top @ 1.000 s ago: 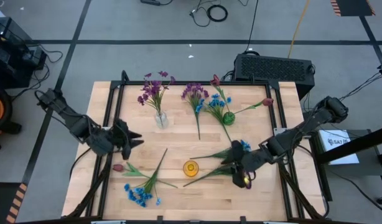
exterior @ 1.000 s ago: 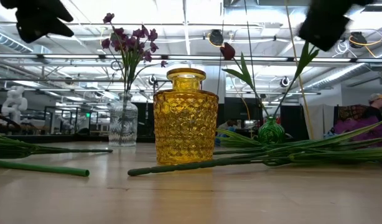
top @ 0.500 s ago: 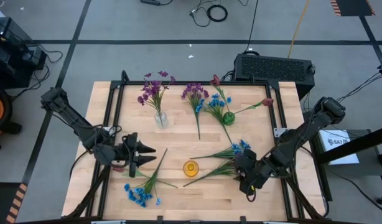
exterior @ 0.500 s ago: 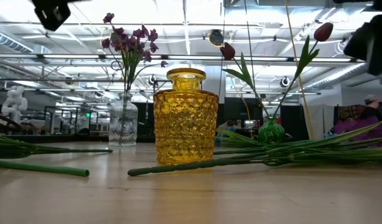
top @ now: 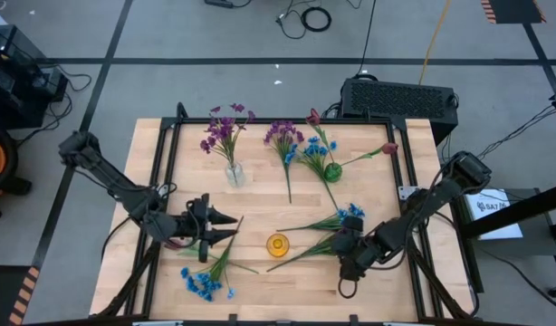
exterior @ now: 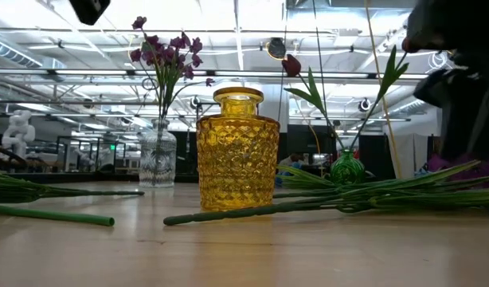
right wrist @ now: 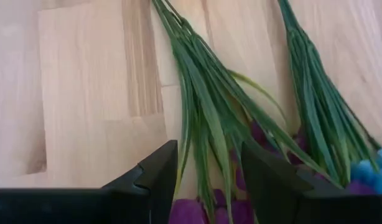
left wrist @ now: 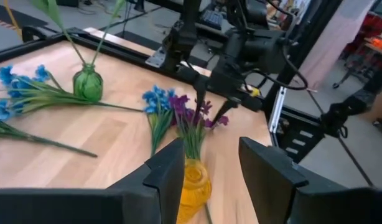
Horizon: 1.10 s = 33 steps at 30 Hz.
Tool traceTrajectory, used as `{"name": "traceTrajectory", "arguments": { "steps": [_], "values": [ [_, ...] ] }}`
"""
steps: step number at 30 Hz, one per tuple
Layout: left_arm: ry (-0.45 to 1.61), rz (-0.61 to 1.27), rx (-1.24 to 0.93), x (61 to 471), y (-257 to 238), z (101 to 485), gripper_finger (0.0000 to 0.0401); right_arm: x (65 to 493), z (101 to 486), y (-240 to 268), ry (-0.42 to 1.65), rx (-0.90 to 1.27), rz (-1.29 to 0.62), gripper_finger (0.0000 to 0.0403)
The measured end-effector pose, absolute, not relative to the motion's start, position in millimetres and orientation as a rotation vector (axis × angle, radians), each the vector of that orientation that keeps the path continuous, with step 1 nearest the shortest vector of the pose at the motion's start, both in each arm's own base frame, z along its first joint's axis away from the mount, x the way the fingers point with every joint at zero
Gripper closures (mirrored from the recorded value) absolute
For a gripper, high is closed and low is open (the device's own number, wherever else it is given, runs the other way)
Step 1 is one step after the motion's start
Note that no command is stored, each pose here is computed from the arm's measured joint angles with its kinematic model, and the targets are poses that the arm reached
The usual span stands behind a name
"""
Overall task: Sort flowers into vase by color
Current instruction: Put the bottom violet flowers into the transparent vase
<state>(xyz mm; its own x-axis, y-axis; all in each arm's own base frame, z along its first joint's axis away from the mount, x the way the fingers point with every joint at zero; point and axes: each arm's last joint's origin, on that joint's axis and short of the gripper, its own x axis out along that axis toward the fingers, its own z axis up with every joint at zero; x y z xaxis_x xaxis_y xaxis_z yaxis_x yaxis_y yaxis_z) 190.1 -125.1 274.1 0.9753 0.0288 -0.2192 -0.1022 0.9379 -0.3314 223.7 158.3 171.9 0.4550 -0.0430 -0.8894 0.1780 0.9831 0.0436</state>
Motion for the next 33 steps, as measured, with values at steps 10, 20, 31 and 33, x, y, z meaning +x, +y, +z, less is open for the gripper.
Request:
{"name": "traceTrajectory", "arguments": {
  "steps": [10, 20, 31, 33],
  "values": [
    [0.198, 0.0, -0.291, 219, -127, 301, 0.0243, 241, 164, 152, 1.095, -0.002, -0.074, 0.0234],
    [0.208, 0.027, -0.25, 237, -127, 304, 0.0243, 248, 137, 150, 1.206, -0.054, -0.053, 0.0234],
    [0.238, 0.026, -0.235, 244, -130, 295, 0.0243, 250, 132, 150, 1.23, -0.045, -0.041, 0.0269],
    [0.236, 0.026, -0.237, 244, -130, 296, 0.0243, 250, 132, 150, 1.234, -0.039, -0.033, 0.0299]
  ]
}}
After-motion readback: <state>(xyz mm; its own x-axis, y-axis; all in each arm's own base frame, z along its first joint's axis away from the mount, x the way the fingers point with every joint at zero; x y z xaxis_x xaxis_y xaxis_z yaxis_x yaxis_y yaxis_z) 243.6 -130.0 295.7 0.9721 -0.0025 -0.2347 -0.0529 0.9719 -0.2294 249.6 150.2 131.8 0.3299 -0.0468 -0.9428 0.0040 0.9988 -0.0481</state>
